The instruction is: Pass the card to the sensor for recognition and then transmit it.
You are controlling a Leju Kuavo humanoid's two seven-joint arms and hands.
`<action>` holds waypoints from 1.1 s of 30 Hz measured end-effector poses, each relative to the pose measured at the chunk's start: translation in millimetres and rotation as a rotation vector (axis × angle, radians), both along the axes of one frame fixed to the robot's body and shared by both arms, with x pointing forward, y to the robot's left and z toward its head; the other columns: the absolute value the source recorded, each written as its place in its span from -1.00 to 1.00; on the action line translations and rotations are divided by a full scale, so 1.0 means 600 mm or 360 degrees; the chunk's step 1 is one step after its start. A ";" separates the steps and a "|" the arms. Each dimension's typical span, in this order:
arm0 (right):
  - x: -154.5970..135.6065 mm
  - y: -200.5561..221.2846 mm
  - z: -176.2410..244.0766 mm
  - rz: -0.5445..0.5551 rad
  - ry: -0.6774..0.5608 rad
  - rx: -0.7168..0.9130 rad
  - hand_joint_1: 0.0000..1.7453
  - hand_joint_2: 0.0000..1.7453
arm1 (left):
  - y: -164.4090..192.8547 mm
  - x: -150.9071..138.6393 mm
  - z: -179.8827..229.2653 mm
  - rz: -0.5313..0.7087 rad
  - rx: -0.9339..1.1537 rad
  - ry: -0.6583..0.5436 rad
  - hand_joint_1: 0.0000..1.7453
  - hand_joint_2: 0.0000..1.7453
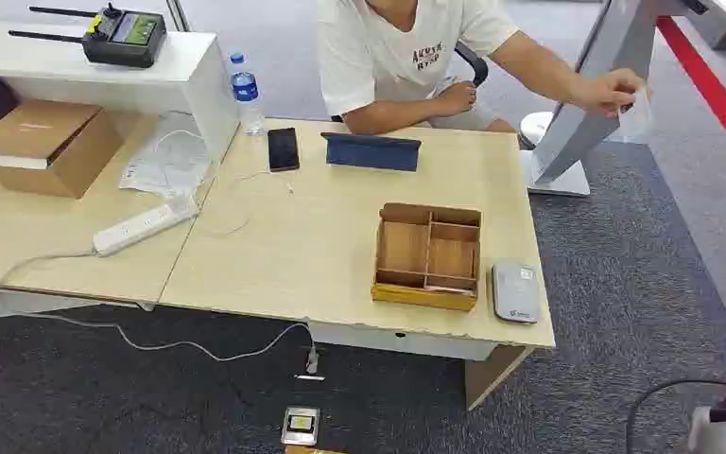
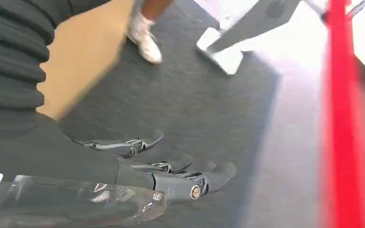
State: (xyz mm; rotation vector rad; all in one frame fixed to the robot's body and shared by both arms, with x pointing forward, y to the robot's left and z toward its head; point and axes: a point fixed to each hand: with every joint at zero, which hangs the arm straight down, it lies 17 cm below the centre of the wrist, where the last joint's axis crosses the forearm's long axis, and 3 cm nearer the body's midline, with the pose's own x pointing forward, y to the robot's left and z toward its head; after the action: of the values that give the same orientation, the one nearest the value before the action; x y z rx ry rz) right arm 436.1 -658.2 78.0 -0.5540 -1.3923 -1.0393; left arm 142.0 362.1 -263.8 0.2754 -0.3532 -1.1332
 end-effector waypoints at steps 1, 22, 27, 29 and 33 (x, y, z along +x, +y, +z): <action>0.029 0.016 0.042 0.0075 -0.0002 -0.0154 -1.00 1.00 | -0.001 0.004 0.001 -0.0010 0.0000 -0.0010 -1.00 -1.00; 0.290 0.467 0.442 0.0803 0.0021 -0.2187 -1.00 1.00 | -0.026 0.003 0.003 -0.0319 -0.0050 -0.0036 -1.00 -1.00; 0.307 0.504 0.462 0.0781 0.0107 -0.2457 -1.00 1.00 | -0.021 0.001 0.003 -0.0343 -0.0040 -0.0030 -1.00 -1.00; 0.307 0.504 0.462 0.0781 0.0107 -0.2457 -1.00 1.00 | -0.021 0.001 0.003 -0.0343 -0.0040 -0.0030 -1.00 -1.00; 0.307 0.506 0.462 0.0780 0.0111 -0.2470 -1.00 1.00 | -0.020 0.001 0.003 -0.0344 -0.0039 -0.0030 -1.00 -1.00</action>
State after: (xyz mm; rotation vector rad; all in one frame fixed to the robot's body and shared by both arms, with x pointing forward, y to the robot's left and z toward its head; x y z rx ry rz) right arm 620.4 -354.8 355.3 -1.2084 -1.9485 0.6426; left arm 142.8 349.9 -262.2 0.2302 -0.4207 -1.3382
